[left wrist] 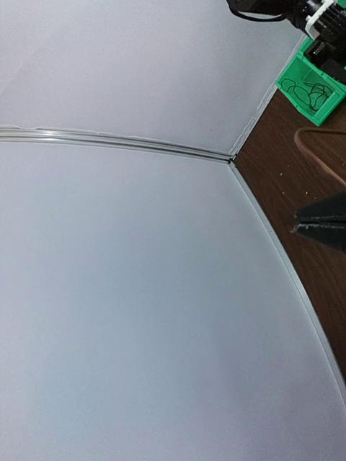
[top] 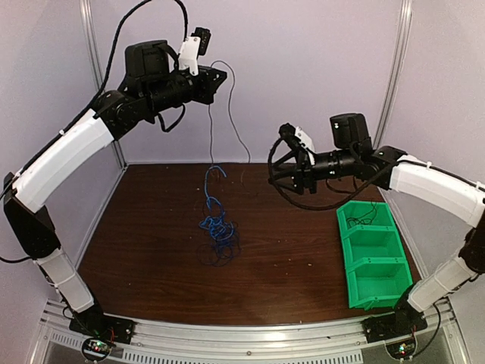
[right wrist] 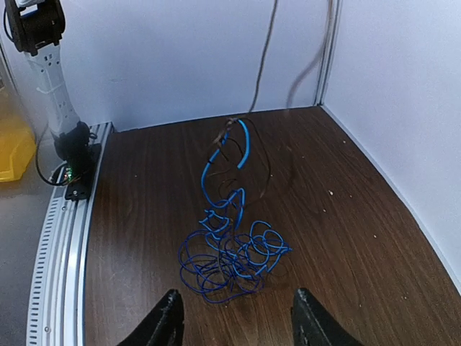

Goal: Untangle the cables

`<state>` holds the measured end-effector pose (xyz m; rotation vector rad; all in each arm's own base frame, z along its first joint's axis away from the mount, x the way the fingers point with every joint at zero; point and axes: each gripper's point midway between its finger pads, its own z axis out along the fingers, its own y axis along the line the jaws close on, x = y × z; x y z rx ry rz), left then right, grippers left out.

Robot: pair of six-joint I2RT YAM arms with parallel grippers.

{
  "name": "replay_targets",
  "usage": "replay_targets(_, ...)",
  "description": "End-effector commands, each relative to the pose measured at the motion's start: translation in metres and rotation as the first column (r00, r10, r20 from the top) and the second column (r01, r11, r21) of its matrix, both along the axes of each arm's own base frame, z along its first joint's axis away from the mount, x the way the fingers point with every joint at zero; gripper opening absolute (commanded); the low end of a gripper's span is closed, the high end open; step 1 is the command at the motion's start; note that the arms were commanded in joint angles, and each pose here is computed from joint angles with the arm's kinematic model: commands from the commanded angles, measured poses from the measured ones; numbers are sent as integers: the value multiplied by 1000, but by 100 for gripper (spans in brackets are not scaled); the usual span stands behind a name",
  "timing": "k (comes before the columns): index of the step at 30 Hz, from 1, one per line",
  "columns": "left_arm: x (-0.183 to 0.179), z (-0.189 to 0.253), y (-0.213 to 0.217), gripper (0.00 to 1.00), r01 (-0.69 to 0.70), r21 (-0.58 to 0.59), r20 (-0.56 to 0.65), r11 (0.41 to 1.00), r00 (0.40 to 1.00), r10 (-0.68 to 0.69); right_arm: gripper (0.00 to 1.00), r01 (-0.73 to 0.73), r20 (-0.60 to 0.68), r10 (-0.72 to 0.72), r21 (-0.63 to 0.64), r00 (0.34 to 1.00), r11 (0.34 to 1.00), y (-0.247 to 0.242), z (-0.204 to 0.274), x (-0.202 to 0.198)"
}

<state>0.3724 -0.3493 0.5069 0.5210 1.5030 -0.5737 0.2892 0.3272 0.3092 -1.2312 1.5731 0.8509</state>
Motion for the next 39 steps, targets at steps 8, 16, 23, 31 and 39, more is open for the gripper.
replay_targets(8, 0, 7, 10, 0, -48, -95, -58, 994, 997, 43, 45, -78, 87, 76, 24, 993, 997, 98, 30, -16)
replay_targets(16, -3, 13, 15, 0, -57, -164, -101, 985, 994, 41, 34, 29, 101, -37, 80, 994, 996, 114, 44, 16)
replay_targets(23, -10, 16, 10, 0, -10, -191, -113, 981, 994, -12, 43, 55, 89, -63, 87, 994, 995, 133, 32, 35)
replay_targets(31, -18, 23, 10, 0, 22, -221, -111, 975, 993, -48, 38, 35, 32, -38, 86, 999, 996, 156, 4, 47)
replay_targets(39, -31, 61, 45, 0, -50, -234, -24, 971, 999, 46, 2, 67, -3, -67, 4, 998, 998, 148, -72, 52)
